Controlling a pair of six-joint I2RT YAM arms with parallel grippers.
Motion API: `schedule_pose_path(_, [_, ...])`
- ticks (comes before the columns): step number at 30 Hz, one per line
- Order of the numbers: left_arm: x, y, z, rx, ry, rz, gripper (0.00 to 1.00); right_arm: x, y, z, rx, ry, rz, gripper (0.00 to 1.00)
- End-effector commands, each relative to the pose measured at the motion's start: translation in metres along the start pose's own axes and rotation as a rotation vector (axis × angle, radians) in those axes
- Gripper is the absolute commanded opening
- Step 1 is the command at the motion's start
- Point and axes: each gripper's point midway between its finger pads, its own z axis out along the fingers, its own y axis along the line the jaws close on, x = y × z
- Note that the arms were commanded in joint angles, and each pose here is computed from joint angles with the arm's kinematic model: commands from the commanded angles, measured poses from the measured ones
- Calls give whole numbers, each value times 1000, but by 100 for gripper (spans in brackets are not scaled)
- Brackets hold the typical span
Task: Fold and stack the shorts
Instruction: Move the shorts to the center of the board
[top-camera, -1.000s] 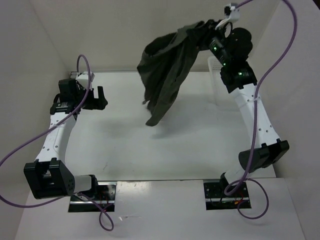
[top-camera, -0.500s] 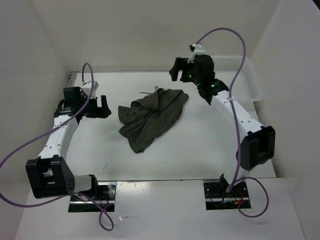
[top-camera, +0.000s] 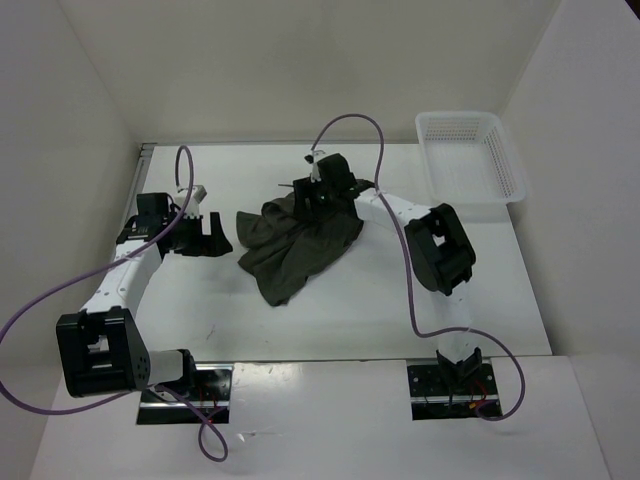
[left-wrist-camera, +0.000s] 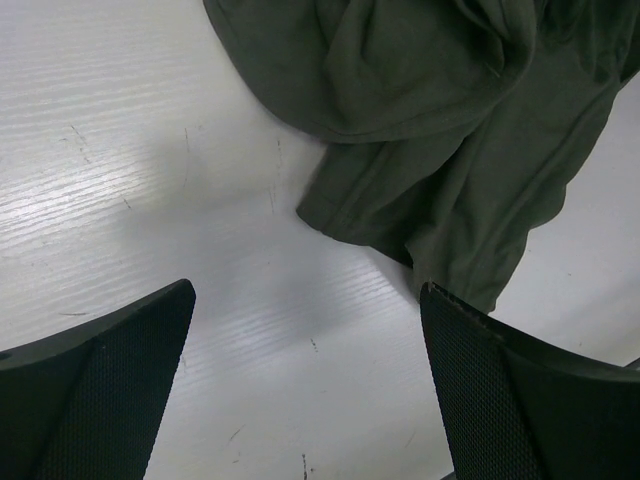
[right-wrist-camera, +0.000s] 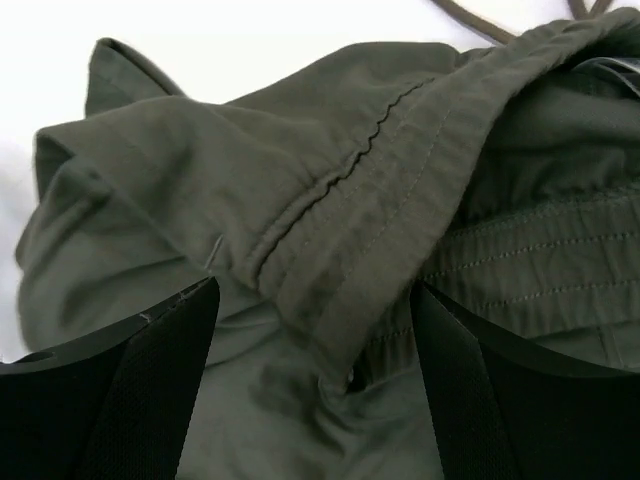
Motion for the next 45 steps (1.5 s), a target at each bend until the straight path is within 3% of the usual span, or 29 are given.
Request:
schedule_pose_path(1, [-6, -5, -4, 27, -26, 12, 100, -34, 13, 0, -25, -72, 2, 82])
schedule_pose_path(4, [-6, -5, -4, 27, -26, 12, 100, -28, 9, 3, -12, -55, 15, 80])
schedule_pose_path(6, [-8, -5, -4, 26, -34, 16, 100, -18, 14, 5, -48, -33, 16, 60])
schedule_pose_path(8, [-4, -4, -2, 27, -24, 11, 100, -14, 28, 3, -129, -11, 14, 29])
schedule_pose_path(9, [-4, -4, -2, 27, -24, 11, 100, -13, 31, 4, -147, 3, 5, 0])
schedule_pose_path(12, [-3, -2, -2, 15, -24, 11, 100, -23, 34, -7, -167, 34, -20, 0])
schedule_pose_path(15, [-10, 5, -3, -25, -30, 16, 100, -53, 23, -52, -177, -31, -46, 0])
schedule_pose_path(16, [-12, 4, -1, -30, -27, 25, 100, -82, 24, -91, -175, -123, -59, 0])
schedule_pose_path(19, [-21, 3, 10, -44, -26, 58, 100, -98, -20, -154, -91, -225, -17, 0])
schedule_pose_path(22, [-37, 4, 21, -51, -47, 90, 100, -69, -54, -179, 50, -181, -6, 0])
schedule_pose_path(25, [-55, -9, 32, 18, -64, 114, 100, -23, -63, -182, 90, -98, 5, 0])
schedule_pose_path(28, [-65, -13, 44, 55, -58, 121, 100, -4, -66, -189, 112, -74, 14, 0])
schedule_pose_path(34, [-74, -19, 78, 172, -18, 108, 97, 1, -55, -200, 62, -121, 37, 0])
schedule_pose_path(40, [-44, -1, 138, 153, 178, 38, 92, 7, -54, -201, 57, -148, 55, 0])
schedule_pose_path(45, [-88, 9, 167, 153, 106, 76, 92, 11, -54, -204, 58, -148, 46, 0])
